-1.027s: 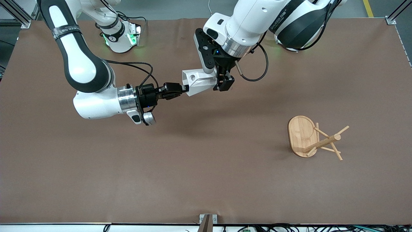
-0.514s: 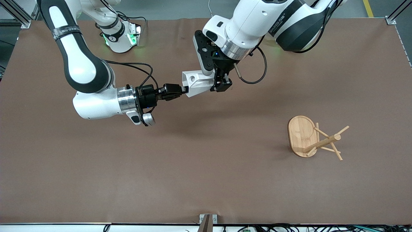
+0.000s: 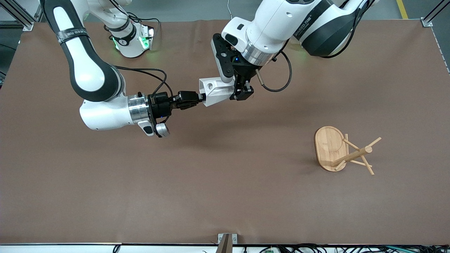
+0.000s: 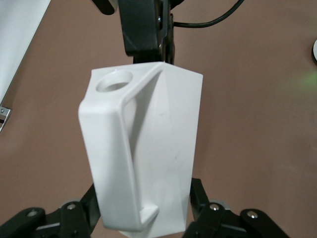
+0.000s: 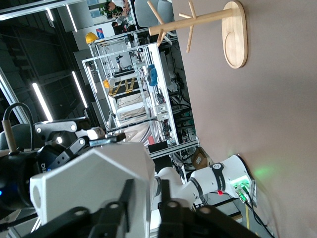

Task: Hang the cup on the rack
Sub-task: 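Open the right gripper and withdraw it while the left gripper carries the cup, then lower the cup with the left gripper beside the wooden rack pegs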

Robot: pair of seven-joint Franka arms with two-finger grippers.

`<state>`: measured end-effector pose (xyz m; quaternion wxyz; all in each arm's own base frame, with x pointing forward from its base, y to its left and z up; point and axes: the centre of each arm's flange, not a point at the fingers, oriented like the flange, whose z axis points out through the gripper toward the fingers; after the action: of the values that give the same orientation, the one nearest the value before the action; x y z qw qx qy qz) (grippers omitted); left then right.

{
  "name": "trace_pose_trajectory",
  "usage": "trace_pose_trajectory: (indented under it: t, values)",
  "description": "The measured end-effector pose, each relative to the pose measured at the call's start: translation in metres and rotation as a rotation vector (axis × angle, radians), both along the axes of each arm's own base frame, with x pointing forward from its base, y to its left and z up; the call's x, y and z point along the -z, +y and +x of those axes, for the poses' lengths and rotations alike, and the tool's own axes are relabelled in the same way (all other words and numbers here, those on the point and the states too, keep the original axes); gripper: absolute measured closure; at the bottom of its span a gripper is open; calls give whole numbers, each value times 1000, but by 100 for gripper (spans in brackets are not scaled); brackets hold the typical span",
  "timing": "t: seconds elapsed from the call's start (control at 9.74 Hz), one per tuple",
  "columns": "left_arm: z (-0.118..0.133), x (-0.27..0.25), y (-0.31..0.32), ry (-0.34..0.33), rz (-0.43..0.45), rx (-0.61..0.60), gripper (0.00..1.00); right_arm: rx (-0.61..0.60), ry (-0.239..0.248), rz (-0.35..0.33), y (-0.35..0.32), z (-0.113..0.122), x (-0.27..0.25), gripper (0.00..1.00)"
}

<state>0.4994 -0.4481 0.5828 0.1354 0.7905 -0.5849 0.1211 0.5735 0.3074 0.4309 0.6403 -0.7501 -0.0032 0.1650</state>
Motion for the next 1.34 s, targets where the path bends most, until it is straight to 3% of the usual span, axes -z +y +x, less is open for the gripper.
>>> trace_pose_trajectory:
  t: [0.21,0.31,0.41,0.51,0.92,1.34]
  values:
    - [12,3,20,52,42,-107,27,23,-10,-4,-12,6,-10,36]
    - [22,4,36,77,59,-189,27,36,-45,-46,-31,12,-17,19]
    - [34,4,55,98,79,-281,27,39,-94,-141,-59,18,-24,5]
    - [46,4,73,102,103,-386,27,42,-136,-259,-93,22,-32,0]
    - [77,1,128,157,106,-754,27,-29,-318,-847,-232,7,-76,0]
    - [95,3,167,116,172,-957,27,-29,-389,-1248,-340,-2,-137,0]
